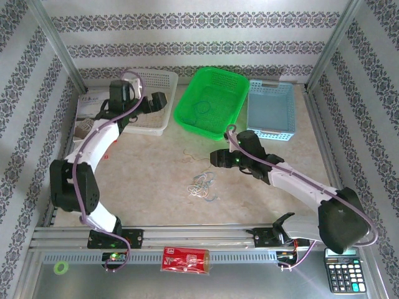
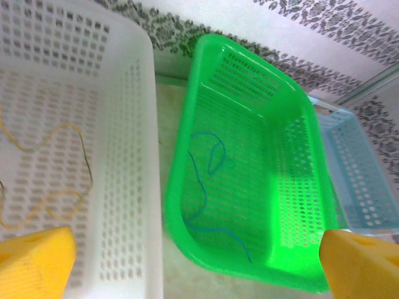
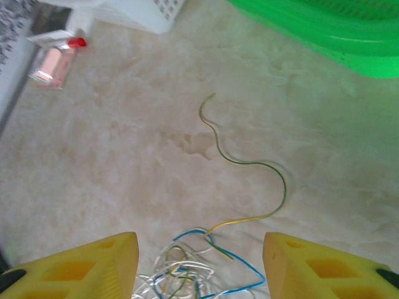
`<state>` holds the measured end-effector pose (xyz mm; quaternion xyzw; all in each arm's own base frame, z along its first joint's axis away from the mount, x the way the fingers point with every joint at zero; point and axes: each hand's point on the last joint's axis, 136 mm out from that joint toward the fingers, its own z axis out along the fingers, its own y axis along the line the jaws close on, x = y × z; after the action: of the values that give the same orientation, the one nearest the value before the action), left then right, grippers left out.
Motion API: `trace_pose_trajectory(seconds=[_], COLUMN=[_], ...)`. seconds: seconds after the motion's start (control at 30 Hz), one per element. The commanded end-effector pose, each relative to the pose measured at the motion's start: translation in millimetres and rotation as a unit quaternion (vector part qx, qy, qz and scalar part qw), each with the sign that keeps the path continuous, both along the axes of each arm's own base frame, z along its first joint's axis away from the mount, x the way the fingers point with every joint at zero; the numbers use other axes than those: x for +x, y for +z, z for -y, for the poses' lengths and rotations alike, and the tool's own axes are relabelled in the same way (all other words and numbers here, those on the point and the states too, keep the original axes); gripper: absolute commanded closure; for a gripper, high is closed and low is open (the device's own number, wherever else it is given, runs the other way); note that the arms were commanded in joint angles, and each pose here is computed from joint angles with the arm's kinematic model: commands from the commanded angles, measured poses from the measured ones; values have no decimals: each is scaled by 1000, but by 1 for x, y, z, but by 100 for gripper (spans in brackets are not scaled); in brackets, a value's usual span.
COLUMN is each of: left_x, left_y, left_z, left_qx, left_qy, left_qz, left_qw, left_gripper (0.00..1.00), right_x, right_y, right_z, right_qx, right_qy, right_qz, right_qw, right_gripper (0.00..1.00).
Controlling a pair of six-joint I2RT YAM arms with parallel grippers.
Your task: Untangle the cables
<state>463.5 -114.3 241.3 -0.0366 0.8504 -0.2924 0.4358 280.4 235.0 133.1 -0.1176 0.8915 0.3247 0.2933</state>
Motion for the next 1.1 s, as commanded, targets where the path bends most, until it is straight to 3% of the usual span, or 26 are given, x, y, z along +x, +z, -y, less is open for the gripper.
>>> trace_pose_trajectory(seconds=[0.0,0.2,0.53,0.93,1.07], left_x=[-25,-76,-119,-134,-135], left_y=[15,-14,-44,-32,-26], left_z=[23,34,-4,-16,-16], left_qx=[-76,-113,-96,-108,-113], left_qy=[-14,-10,80,101,97], left_qz=[19,-11,-41,-24,-19], left_qw=[997,993,991,989,989], left_gripper=[0,0,0,0,0], right_x=[4,7,30,49,50], right_y=[-4,-28,-73,-102,-113], right_z=[-7,-36,-63,-74,-75], right_qx=[-49,-133,-262,-285,-286], right_qy=[26,89,130,136,140], right_qz=[15,10,7,-8,-20], right_qw=[998,987,956,949,948], right_gripper=[45,44,45,52,61])
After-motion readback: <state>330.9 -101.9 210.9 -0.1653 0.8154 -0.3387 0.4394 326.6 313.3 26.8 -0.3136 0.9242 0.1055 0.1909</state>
